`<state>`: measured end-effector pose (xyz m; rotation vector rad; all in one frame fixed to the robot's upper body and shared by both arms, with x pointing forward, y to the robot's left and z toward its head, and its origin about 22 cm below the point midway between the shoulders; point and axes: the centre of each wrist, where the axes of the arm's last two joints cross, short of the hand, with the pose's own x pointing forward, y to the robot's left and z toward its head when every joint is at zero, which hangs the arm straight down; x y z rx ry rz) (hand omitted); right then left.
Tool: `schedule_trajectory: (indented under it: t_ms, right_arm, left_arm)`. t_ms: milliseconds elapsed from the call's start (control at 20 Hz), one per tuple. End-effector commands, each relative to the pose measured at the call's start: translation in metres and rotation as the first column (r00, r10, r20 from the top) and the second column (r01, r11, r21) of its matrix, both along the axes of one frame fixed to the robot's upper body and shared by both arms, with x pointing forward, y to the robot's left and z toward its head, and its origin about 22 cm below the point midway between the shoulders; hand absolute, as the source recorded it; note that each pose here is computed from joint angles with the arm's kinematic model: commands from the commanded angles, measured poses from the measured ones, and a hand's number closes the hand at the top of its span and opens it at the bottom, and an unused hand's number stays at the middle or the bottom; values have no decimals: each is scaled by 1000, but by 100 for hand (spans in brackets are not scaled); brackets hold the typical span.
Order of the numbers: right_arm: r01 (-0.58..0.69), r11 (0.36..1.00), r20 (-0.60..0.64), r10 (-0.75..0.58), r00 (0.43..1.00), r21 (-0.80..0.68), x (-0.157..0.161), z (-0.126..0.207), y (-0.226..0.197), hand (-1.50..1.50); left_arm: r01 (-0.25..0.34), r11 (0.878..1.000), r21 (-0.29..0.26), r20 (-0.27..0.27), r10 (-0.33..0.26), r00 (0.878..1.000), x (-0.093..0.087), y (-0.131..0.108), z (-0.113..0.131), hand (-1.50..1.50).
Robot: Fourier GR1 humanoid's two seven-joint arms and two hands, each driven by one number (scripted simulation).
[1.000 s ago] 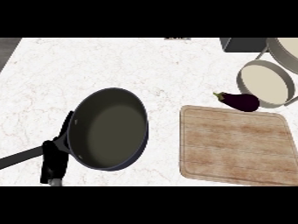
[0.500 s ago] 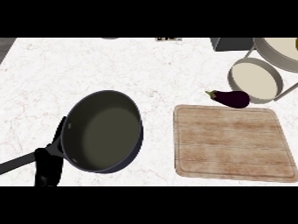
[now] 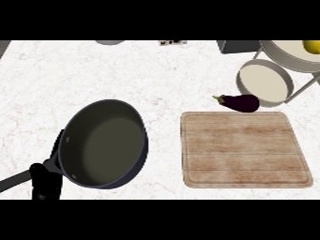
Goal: Pick the lemon from the cutting board and place it in the tiered basket
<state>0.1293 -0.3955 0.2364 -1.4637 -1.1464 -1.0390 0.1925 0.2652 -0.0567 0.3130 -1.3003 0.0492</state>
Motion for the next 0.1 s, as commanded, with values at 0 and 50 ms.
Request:
schedule_trajectory:
  t_ms: [0,50]
  right_arm:
    - [-53,998,-59,53,997,-13,-58,1,22,-150]
    - [-62,998,-35,62,997,-8,-68,10,23,-150]
  left_arm:
    - [-15,1000,-4,-52,15,999,-4,-4,-2,0]
    - [-6,1000,-3,-37,6,999,-8,7,-5,0]
